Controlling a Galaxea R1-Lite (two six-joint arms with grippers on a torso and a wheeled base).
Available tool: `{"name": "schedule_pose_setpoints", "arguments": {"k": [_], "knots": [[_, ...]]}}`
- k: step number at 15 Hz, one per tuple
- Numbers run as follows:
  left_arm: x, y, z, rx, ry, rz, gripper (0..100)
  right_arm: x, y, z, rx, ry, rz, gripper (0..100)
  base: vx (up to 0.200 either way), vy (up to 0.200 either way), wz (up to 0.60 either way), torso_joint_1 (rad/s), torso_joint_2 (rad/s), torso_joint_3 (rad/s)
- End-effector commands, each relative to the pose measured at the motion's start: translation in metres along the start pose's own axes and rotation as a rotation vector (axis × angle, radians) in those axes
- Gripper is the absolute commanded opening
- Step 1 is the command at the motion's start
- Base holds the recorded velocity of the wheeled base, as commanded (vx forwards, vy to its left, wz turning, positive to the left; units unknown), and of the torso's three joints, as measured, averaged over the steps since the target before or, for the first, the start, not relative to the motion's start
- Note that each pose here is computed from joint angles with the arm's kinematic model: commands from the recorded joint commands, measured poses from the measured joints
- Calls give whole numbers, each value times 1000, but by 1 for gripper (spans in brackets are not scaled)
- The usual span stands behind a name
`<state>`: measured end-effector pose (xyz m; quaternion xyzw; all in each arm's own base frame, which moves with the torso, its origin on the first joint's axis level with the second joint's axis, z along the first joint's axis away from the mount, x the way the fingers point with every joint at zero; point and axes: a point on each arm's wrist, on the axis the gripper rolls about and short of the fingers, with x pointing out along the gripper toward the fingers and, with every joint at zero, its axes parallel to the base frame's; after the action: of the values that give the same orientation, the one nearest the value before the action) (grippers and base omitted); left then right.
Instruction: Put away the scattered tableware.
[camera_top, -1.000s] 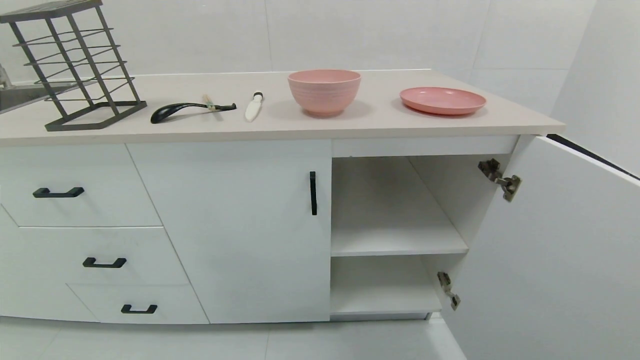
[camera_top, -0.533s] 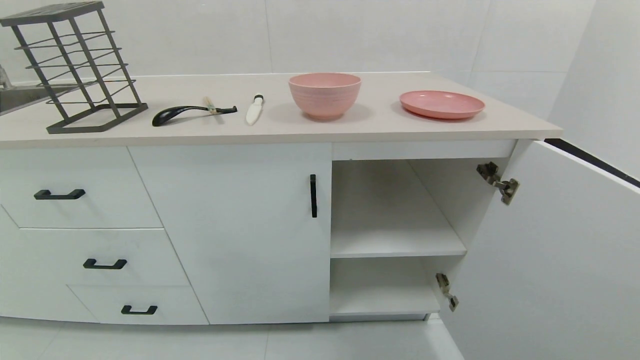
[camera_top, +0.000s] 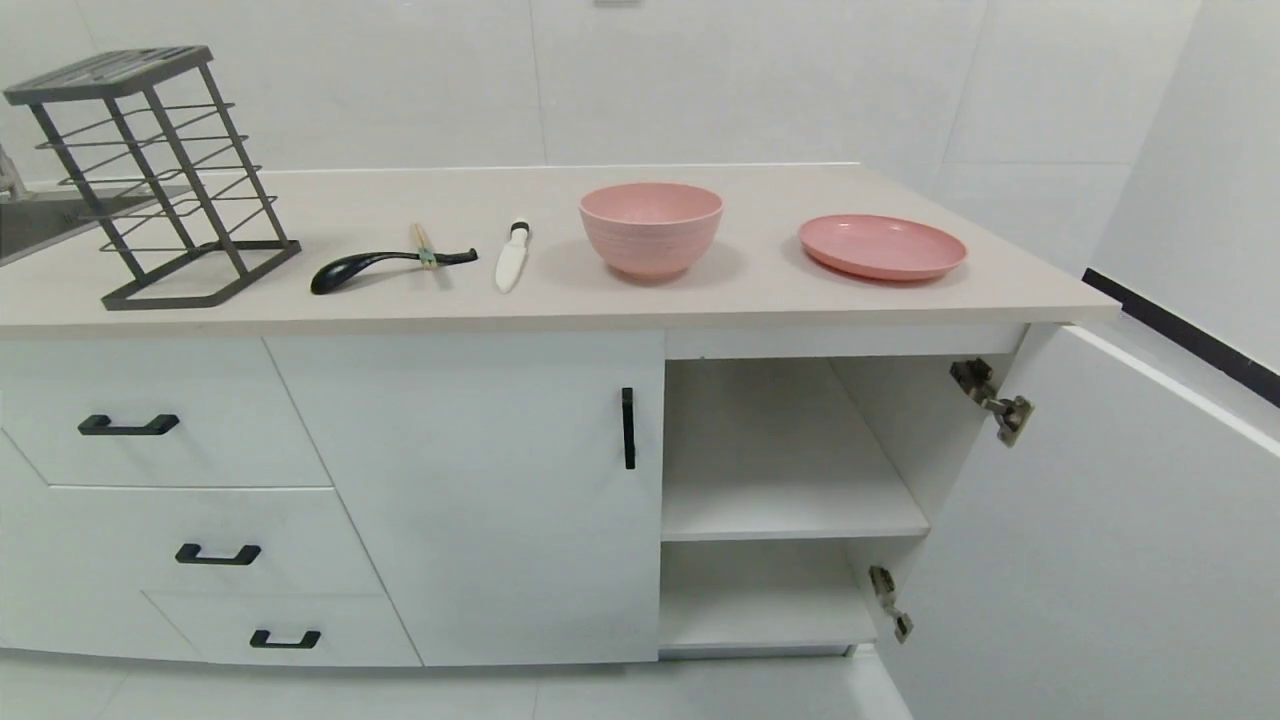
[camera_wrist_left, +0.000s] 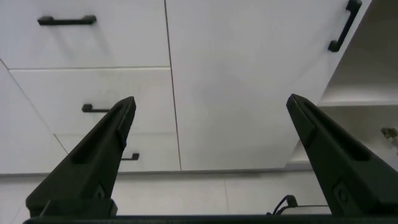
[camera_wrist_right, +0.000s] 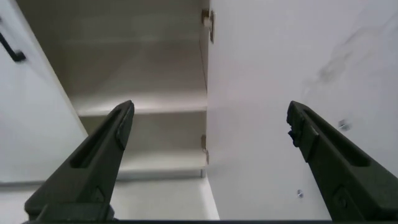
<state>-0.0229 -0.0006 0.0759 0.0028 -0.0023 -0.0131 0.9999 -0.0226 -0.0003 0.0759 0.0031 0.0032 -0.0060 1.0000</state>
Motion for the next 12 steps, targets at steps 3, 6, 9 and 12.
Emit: {"name": "schedule_pose_setpoints", "arguments": {"k": [3,6,9,12], "knots": [[0,0,0,-4,3,5,100,0,0,0,1,3,0,100,0,0,0,10,-73,-24],[0,0,0,-4,3,5,100,0,0,0,1,3,1,100,0,0,-400,2,-28,2],[0,0,0,-4,1,5,100,0,0,0,0,3,0,100,0,0,-200,-1,-6,1],[0,0,0,-3,3,3,100,0,0,0,-3,1,0,100,0,0,0,0,0,0]]}}
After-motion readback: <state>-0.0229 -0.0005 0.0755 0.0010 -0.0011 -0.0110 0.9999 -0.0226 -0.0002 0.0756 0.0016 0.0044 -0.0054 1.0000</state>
